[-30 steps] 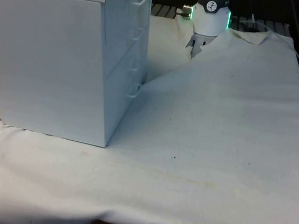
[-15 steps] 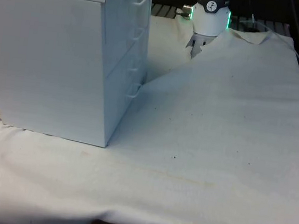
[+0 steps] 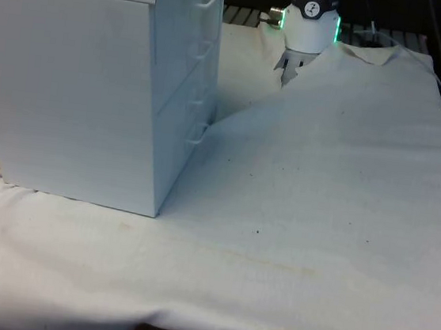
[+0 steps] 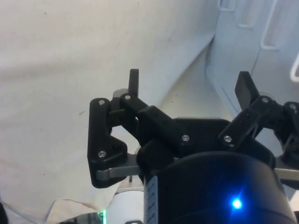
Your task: Open the drawer, then close it.
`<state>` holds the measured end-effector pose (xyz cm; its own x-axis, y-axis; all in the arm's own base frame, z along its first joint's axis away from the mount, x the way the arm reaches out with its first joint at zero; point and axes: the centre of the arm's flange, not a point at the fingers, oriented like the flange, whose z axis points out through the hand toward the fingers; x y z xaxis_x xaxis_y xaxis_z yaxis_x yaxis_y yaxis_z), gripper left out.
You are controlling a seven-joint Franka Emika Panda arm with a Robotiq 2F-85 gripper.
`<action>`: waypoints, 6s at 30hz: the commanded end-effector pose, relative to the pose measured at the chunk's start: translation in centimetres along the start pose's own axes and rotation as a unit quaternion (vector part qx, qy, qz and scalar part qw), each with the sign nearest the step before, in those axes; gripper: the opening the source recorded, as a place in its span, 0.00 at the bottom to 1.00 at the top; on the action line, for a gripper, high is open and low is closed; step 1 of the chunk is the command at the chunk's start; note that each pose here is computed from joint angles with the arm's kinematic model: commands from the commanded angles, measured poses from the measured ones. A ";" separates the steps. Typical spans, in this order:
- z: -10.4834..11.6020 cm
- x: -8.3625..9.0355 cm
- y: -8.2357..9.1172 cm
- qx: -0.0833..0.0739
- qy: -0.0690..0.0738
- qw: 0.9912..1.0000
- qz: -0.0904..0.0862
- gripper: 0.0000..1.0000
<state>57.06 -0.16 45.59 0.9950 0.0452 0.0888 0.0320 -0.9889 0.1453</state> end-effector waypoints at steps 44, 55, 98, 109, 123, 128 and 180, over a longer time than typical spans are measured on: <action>3.5 1.3 4.0 -0.111 -0.020 0.994 -0.011 1.00; 4.2 1.5 4.2 -0.115 -0.024 0.993 -0.012 1.00; 5.2 1.8 3.2 -0.141 -0.031 0.989 -0.014 1.00; 5.1 1.9 3.0 -0.141 -0.031 0.989 -0.014 0.65; 5.1 1.9 3.0 -0.142 -0.031 0.989 -0.010 0.00; 4.8 2.0 2.6 -0.143 -0.030 0.989 -0.008 0.00; 3.8 4.2 -9.7 -0.176 -0.036 0.984 0.017 0.00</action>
<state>61.28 9.05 40.78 0.9994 -0.0093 0.0321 -0.0234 -0.8791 0.4761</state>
